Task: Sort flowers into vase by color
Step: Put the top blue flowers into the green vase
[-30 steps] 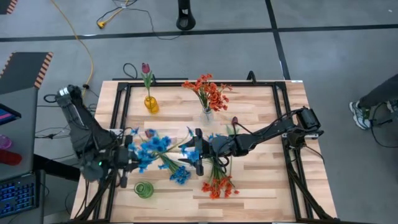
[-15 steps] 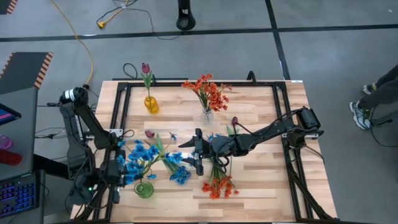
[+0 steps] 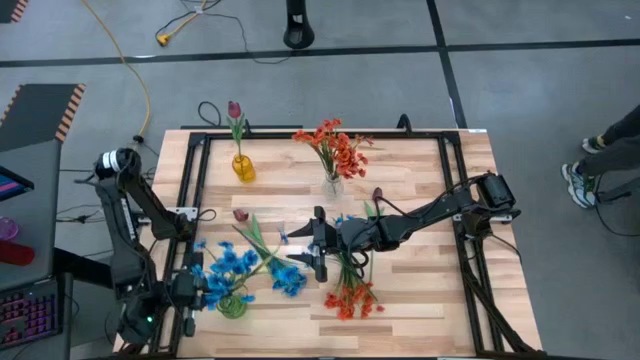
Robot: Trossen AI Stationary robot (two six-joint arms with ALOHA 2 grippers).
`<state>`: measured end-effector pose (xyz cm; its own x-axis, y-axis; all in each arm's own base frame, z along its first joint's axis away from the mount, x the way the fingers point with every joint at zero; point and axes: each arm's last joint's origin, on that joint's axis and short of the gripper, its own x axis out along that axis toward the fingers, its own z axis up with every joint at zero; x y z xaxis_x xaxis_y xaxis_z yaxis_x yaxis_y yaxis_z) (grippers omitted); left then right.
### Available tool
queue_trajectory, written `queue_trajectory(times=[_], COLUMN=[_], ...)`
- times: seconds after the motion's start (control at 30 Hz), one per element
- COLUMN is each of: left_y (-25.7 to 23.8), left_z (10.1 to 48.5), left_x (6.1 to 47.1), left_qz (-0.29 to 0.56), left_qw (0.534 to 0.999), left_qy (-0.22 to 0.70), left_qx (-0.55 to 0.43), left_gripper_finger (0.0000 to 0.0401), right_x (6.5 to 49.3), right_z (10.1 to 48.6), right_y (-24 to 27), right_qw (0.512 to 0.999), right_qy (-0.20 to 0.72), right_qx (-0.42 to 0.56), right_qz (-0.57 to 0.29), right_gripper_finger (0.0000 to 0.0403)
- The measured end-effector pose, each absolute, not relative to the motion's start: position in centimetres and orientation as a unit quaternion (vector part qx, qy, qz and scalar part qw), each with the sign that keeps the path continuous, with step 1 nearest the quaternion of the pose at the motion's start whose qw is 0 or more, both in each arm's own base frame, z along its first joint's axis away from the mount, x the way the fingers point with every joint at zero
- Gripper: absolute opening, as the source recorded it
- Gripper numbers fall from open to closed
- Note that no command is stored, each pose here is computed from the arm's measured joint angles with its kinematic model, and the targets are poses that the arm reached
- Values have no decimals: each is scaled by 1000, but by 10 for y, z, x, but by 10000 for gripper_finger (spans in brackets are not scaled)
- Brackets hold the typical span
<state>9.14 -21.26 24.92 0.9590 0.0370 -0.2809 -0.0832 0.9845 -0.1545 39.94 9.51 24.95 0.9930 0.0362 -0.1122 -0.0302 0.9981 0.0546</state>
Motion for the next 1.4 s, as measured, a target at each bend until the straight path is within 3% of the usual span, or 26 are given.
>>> queue_trajectory(times=[1.03, 1.4], left_y=[-229, -227], left_z=[210, 210], left_x=[81, 86], left_qz=[36, 44], left_qw=[984, 983], left_qy=[172, 178], left_qx=[-31, -30], left_gripper_finger=[1, 57], right_x=[399, 399], right_z=[249, 249], right_y=[95, 95], right_qw=[998, 998], right_qy=[57, 57], right_qx=[28, 28], right_qz=[16, 17], right_gripper_finger=[276, 276])
